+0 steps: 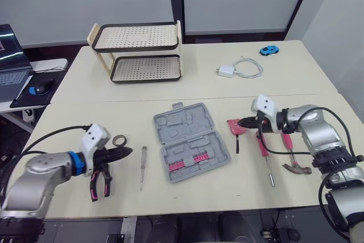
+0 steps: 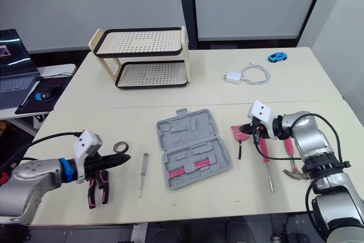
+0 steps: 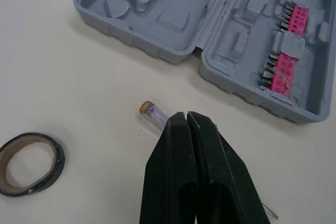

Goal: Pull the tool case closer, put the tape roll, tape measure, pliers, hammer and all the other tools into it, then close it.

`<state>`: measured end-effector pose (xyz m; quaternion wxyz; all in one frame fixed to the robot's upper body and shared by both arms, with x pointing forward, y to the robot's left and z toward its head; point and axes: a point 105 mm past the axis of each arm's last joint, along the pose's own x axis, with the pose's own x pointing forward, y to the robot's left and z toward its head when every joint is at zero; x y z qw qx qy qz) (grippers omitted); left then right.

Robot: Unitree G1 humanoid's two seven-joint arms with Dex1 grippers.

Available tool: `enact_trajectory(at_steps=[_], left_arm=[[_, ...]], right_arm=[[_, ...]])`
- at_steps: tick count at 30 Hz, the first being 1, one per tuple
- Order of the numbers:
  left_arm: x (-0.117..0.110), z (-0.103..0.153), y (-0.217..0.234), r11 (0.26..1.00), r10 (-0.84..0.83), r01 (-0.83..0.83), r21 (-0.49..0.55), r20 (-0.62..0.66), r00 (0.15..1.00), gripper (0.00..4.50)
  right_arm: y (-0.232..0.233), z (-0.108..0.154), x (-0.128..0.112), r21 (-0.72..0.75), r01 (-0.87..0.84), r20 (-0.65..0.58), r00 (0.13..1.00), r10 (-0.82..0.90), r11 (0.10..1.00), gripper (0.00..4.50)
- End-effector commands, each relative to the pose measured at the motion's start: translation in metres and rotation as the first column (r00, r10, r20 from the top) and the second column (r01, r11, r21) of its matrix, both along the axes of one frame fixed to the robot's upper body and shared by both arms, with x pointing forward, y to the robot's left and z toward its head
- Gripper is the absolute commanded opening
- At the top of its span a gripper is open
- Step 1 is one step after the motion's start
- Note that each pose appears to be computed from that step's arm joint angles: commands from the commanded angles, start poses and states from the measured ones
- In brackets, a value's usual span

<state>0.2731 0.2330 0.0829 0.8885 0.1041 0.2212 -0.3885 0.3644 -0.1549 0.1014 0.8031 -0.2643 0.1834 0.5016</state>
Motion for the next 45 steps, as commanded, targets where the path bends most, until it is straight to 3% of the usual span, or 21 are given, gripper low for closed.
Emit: enact_trajectory(at_steps=[1, 17, 45], left_arm=[[0.005, -0.002, -0.014, 0.998, -0.032, 0.03, 0.047, 0.046, 0.998, 0.02], [0.029, -0.032, -0.047, 0.994, -0.016, 0.008, 0.113, 0.07, 0.997, 0.02], [0.048, -0.044, -0.065, 0.992, -0.011, 0.005, 0.123, 0.047, 0.999, 0.02]], right_arm=[[0.01, 0.008, 0.008, -0.04, -0.01, 0.052, 0.999, 0.012, 0.999, 0.0], [0.035, -0.009, 0.023, -0.122, -0.022, 0.063, 0.998, 0.03, 0.992, 0.0], [0.061, -0.029, 0.039, -0.215, -0.059, 0.075, 0.994, 0.077, 0.975, 0.0]])
